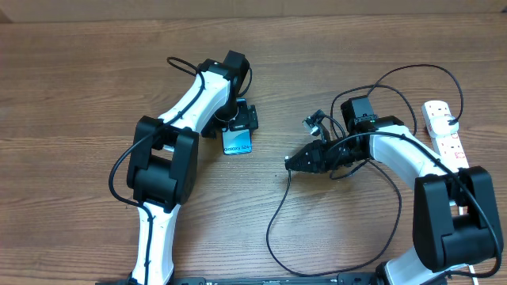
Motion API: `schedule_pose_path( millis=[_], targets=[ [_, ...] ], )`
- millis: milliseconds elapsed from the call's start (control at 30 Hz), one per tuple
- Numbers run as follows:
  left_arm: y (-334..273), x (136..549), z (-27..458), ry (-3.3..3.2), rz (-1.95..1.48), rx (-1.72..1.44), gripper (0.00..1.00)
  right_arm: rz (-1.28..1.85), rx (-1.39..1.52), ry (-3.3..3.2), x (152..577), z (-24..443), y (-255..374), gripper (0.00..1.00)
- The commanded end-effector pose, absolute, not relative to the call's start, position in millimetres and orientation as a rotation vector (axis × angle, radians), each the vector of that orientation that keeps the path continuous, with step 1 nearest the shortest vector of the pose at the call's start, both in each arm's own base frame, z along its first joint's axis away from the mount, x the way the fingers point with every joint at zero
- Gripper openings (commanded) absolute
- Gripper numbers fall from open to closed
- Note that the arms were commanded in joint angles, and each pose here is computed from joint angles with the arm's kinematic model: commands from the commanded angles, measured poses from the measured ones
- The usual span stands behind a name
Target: Plug charger to phone and switch on socket
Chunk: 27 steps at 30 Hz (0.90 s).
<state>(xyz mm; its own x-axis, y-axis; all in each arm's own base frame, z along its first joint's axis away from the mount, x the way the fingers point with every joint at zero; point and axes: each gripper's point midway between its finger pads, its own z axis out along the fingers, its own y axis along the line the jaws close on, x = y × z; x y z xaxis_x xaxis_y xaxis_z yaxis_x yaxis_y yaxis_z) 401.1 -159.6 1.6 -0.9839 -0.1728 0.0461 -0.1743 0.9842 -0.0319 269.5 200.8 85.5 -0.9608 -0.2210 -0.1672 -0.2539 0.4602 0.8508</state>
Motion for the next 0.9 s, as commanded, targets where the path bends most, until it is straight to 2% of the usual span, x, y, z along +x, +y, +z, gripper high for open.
schedule_pose_path(
  millis=[0,233,467,567,700,867],
  targets=[
    [-160.2,416.7,-15.8,-3.115,0.086,0.284,1.0,1.492,-0.453,2.635,277.9,95.6,197.5,0.04],
    [-160.2,421.0,-16.0,-3.134,0.072,0.31,1.0,1.44,-0.446,2.674,277.3,89.2,193.5,0.04],
    [-147.5,407.1,-20.8,-3.094,-0.035,0.329,1.0,1.443,-0.441,2.681,276.0,89.1,193.2,0.04],
    [-146.5,401.0,-24.4,-3.077,-0.048,0.324,0.96,1.443,-0.441,2.681,276.1,89.1,193.2,0.04],
    [-146.4,397.7,-25.2,-3.065,-0.05,0.325,0.78,1.445,-0.438,2.685,275.4,89.0,193.1,0.04],
    [-143.5,398.2,-23.1,-3.06,-0.052,0.333,0.75,1.451,-0.429,2.7,272.5,88.7,192.8,0.04]
  ],
)
